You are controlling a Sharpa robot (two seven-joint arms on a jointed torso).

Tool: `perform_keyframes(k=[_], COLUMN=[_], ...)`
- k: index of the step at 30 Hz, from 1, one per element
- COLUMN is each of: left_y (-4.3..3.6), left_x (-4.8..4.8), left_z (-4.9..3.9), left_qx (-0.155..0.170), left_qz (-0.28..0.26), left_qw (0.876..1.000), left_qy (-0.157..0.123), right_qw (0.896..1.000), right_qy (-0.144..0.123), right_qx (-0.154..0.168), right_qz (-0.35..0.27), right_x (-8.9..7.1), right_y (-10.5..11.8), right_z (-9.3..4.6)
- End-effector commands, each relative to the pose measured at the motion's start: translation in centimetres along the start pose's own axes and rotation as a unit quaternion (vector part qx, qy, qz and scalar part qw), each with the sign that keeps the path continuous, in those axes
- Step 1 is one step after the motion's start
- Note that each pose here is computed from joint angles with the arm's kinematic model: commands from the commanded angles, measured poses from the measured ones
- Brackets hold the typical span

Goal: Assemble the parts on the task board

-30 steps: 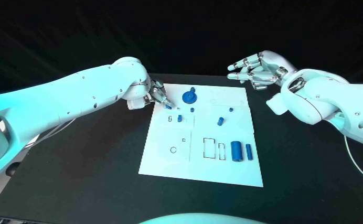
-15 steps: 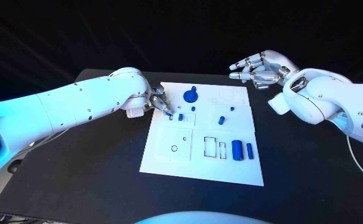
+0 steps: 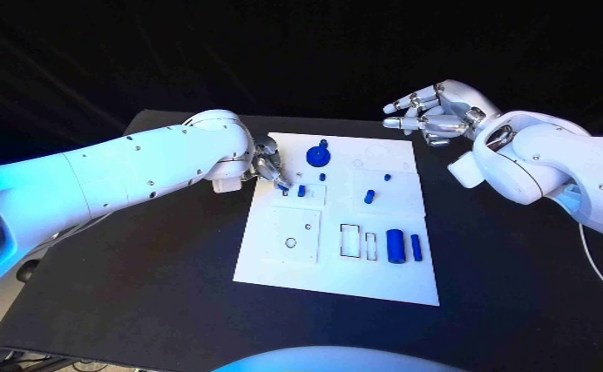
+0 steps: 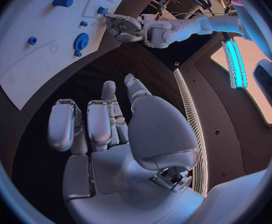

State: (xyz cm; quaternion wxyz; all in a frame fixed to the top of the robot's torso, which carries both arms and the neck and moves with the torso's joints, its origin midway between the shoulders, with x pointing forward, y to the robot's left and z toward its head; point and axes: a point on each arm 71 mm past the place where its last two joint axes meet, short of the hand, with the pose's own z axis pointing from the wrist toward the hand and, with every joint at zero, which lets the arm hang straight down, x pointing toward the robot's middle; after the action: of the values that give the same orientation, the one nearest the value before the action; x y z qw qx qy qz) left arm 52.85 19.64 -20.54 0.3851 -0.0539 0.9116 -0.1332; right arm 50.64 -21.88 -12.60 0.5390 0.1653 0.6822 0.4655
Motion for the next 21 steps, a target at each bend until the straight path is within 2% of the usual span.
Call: perform_keyframes(k=[1, 13, 21], left_y=[-0.13, -0.3, 0.01], left_x=[0.47, 0.87, 1.05], left_z=[0.11, 0.24, 0.27], left_qx=[0.002, 0.001, -0.008], left_qz=[0.015, 0.021, 0.028], left_qw=[1.0, 1.0, 0.999], left_qy=[0.013, 0.024, 0.038], right_qw=[1.0, 1.0, 1.0], right_qy=[0.009, 0.009, 0.009], right_qx=[-0.001, -0.002, -0.001], right_qz=[-0.003, -0.002, -0.003], right_x=[0.19, 0.2, 0.16], right_y=[0.03, 0.05, 0.0], right_z=[-0.02, -0.03, -0.07])
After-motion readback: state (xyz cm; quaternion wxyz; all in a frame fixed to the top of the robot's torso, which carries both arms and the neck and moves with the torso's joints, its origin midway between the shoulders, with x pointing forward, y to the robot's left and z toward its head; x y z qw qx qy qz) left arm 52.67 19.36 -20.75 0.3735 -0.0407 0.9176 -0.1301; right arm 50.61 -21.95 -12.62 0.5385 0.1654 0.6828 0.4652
